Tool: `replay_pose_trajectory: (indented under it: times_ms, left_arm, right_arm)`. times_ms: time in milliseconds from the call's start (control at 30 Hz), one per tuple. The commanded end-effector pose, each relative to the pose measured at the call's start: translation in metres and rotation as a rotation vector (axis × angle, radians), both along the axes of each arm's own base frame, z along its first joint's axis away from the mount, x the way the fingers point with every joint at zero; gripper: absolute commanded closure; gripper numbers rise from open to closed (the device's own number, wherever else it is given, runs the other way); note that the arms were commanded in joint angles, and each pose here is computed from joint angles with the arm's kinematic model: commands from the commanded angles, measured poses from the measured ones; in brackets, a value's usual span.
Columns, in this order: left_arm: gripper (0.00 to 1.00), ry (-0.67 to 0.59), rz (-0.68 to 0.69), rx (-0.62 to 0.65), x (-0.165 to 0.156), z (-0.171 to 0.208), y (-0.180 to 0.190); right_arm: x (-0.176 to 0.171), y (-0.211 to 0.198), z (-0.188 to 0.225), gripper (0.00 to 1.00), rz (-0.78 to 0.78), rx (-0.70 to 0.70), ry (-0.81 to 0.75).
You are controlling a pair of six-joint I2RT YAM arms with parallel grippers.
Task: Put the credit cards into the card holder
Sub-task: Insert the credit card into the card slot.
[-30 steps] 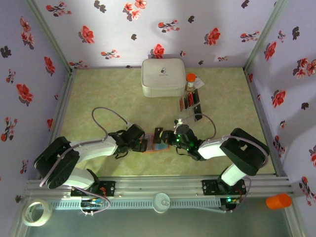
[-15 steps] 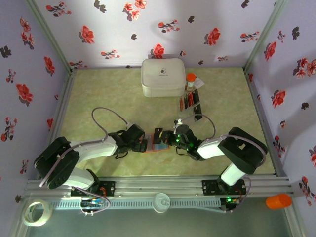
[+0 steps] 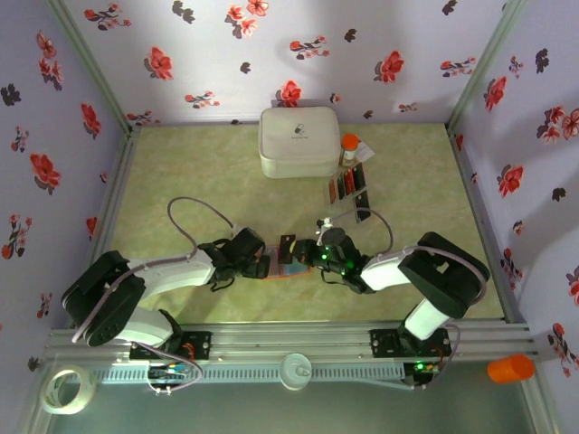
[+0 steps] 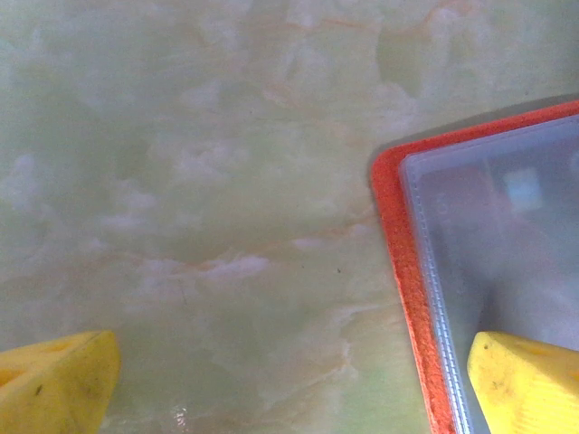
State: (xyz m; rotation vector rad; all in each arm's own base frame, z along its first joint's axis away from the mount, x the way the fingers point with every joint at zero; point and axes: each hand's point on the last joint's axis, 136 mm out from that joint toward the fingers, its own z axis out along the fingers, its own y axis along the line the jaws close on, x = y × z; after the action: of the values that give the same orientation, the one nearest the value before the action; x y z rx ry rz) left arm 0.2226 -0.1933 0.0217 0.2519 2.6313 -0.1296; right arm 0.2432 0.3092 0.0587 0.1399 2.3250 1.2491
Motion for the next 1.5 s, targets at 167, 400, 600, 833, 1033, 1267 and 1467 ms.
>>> replay_pose_trajectory:
  times_ms: [167, 400, 600, 833, 1033, 1267, 1467]
  left_arm:
    - [0.00, 0.020, 0.002, 0.050, -0.009, -0.008, 0.011]
    - [0.01, 0.021, 0.002, 0.052, -0.009, -0.008, 0.011]
    - [0.00, 0.020, 0.002, 0.052, -0.009, -0.008, 0.011]
    - [0.01, 0.019, 0.001, 0.052, -0.009, -0.008, 0.011]
    - [0.01, 0.019, 0.002, 0.051, -0.009, -0.008, 0.011]
    - [0.00, 0.019, 0.000, 0.051, -0.009, -0.007, 0.010]
    - [0.01, 0.019, 0.000, 0.051, -0.009, -0.008, 0.010]
  right_arm:
    - [-0.002, 0.010, -0.003, 1.00, 0.037, 0.036, 0.013]
    - [-0.007, 0.003, -0.011, 1.00, 0.028, 0.021, 0.033]
    - [-0.013, -0.004, -0.020, 1.00, 0.026, -0.010, 0.059]
    - [-0.019, -0.010, -0.027, 1.00, 0.034, -0.060, 0.092]
    - [-0.024, -0.014, -0.031, 1.00, 0.054, -0.103, 0.111]
    - [-0.028, -0.015, -0.037, 1.00, 0.085, -0.142, 0.137]
    - [-0.028, -0.014, -0.041, 1.00, 0.111, -0.146, 0.157]
